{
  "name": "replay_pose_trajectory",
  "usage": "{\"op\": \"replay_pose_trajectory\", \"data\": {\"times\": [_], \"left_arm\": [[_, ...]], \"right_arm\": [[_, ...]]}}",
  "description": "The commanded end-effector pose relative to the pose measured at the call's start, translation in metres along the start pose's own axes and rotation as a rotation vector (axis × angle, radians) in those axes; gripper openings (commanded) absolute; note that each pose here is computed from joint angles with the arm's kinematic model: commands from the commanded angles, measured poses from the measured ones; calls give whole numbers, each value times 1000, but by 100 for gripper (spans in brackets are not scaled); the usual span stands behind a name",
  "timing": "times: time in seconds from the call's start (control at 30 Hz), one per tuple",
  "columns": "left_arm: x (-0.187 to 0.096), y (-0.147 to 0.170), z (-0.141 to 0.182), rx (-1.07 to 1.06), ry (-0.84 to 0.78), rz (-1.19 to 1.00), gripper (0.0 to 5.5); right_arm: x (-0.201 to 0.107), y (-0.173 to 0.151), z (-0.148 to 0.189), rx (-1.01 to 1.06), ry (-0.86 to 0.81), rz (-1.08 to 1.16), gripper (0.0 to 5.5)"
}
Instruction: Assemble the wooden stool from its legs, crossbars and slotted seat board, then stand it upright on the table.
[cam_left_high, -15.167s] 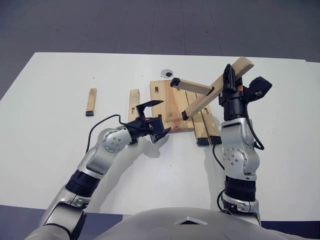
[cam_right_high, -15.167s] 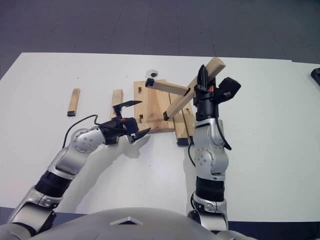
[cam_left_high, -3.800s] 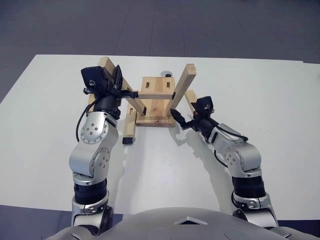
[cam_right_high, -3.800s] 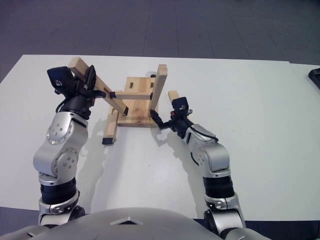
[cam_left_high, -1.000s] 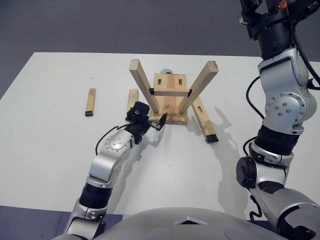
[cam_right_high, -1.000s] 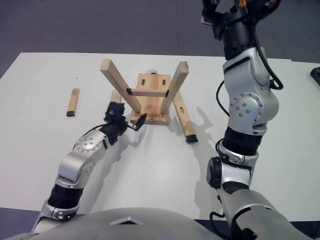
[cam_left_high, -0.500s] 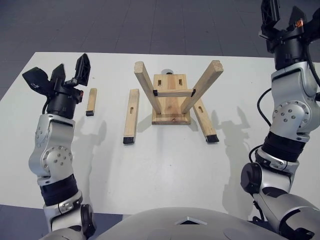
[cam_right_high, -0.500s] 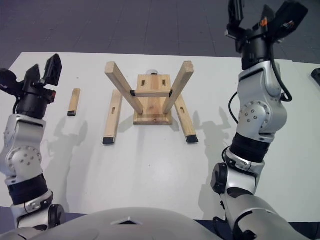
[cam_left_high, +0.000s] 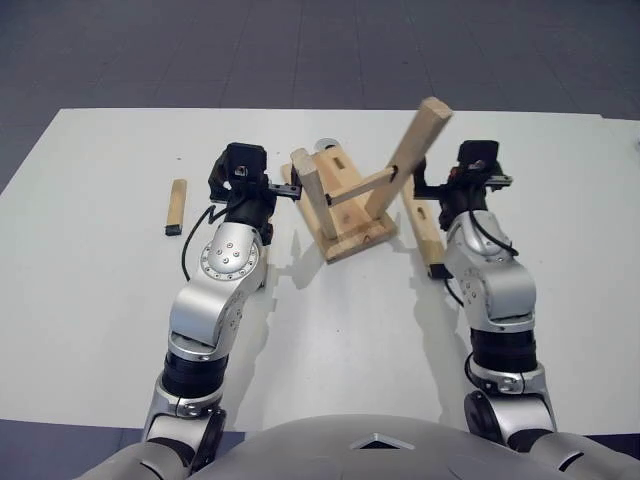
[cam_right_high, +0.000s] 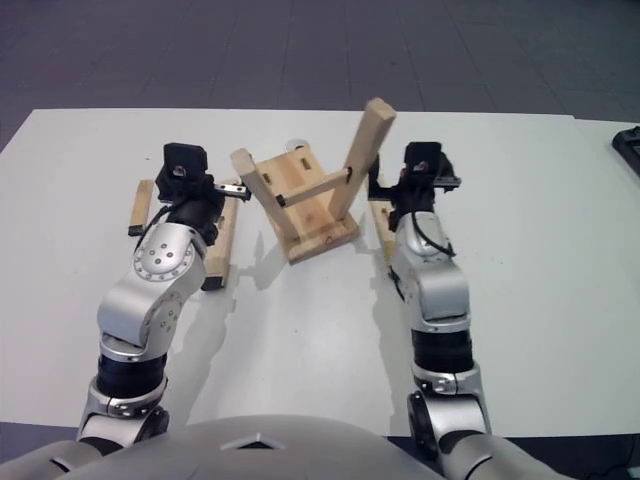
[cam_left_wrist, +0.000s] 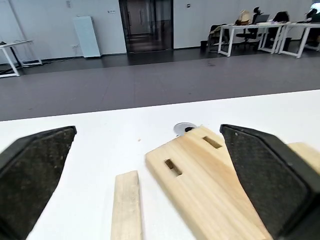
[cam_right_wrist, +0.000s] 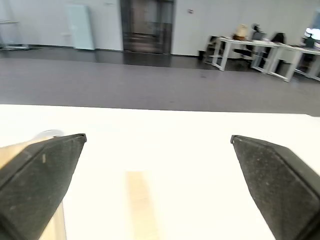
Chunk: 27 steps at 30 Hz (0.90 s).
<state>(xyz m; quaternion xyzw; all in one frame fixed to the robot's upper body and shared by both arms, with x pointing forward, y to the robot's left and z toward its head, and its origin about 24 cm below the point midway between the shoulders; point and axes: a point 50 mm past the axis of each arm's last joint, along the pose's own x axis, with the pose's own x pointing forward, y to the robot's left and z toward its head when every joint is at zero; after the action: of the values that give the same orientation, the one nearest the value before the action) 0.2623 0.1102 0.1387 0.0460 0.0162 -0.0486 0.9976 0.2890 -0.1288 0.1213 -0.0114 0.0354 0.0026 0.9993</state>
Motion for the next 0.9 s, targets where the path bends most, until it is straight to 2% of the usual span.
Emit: {"op": "replay_pose_trajectory", "data": {"times": [0.03, 0.2, 0.4, 0.47, 0.6, 0.67, 0.73, 0.9], "left_arm": [[8, 6, -14, 59, 79, 27, 536], [20, 23, -17, 43, 85, 110, 536], [23, 37, -5, 88, 7, 127, 536], [18, 49, 5, 175, -38, 105, 536], [6, 94, 15, 557, -24, 52, 536], [-3, 104, 11, 689, 10, -42, 536], [-14, 102, 3, 788, 28, -205, 536], [-26, 78, -12, 813, 17, -507, 536]], "right_arm": [[-1, 17, 6, 20, -14, 48, 540], [3, -4, -3, -16, 31, -51, 540], [6, -5, -2, -68, 21, -22, 540], [10, 0, -1, -117, 11, 38, 540], [16, -9, -8, -282, 5, 106, 540], [22, -18, -7, -330, 0, 94, 540], [28, -23, -4, -345, -11, 89, 540], [31, -33, -1, -302, -13, 67, 540]]}}
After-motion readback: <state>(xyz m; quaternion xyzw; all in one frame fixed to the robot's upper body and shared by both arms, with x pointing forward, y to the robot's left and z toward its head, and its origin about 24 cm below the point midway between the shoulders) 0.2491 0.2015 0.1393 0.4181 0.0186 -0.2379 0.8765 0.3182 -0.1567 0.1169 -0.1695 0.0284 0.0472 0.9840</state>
